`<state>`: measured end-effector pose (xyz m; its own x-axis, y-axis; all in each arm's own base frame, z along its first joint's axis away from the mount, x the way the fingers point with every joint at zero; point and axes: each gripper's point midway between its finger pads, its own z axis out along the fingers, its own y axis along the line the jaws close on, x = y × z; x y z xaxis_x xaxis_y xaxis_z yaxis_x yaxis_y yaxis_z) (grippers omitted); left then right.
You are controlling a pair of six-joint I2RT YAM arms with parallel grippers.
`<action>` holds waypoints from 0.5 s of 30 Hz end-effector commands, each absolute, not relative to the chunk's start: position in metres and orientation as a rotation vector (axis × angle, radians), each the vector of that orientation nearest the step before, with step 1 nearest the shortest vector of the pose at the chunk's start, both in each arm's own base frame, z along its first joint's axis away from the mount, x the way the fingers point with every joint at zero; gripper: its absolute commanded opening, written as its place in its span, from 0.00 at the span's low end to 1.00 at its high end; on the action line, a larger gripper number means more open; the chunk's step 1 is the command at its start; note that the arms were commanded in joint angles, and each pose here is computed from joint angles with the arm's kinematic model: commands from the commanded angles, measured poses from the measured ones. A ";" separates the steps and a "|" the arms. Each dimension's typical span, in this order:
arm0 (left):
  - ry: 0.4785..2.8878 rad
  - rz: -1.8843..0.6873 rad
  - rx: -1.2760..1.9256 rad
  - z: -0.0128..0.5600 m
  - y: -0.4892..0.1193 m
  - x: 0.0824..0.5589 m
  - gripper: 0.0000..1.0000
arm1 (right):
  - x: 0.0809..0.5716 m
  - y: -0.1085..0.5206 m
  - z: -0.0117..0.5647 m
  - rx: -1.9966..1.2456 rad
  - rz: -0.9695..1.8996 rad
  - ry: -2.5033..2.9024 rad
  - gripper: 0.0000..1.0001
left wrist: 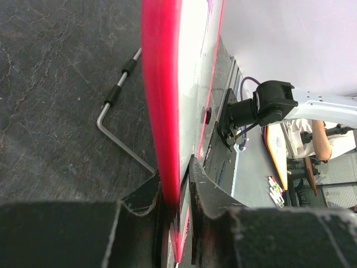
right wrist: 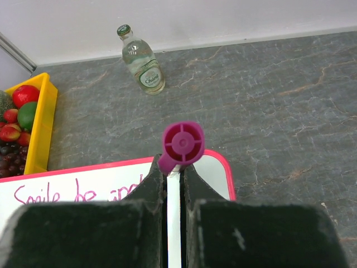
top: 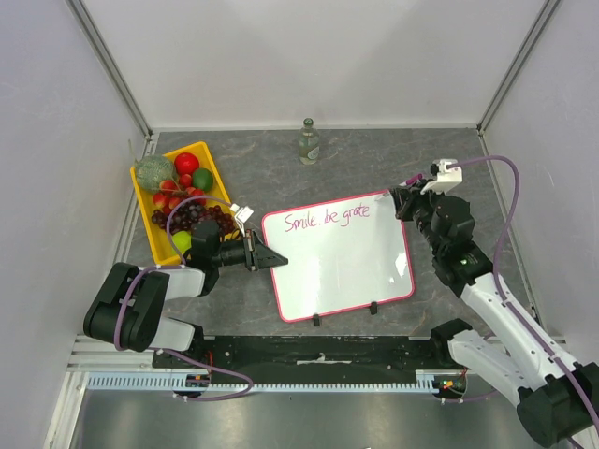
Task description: Write a sentence on the whiteboard
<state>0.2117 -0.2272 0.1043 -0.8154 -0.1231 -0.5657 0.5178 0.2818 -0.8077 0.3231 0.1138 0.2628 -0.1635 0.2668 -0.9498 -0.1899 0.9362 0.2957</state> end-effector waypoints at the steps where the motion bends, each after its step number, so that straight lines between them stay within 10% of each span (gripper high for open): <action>1: 2.036 -1.484 0.399 0.086 -0.226 0.211 0.02 | 0.332 0.110 0.285 0.089 0.393 1.611 0.00; 15: 2.035 -1.485 0.399 0.087 -0.225 0.211 0.02 | 0.339 0.109 0.262 0.103 0.369 1.659 0.00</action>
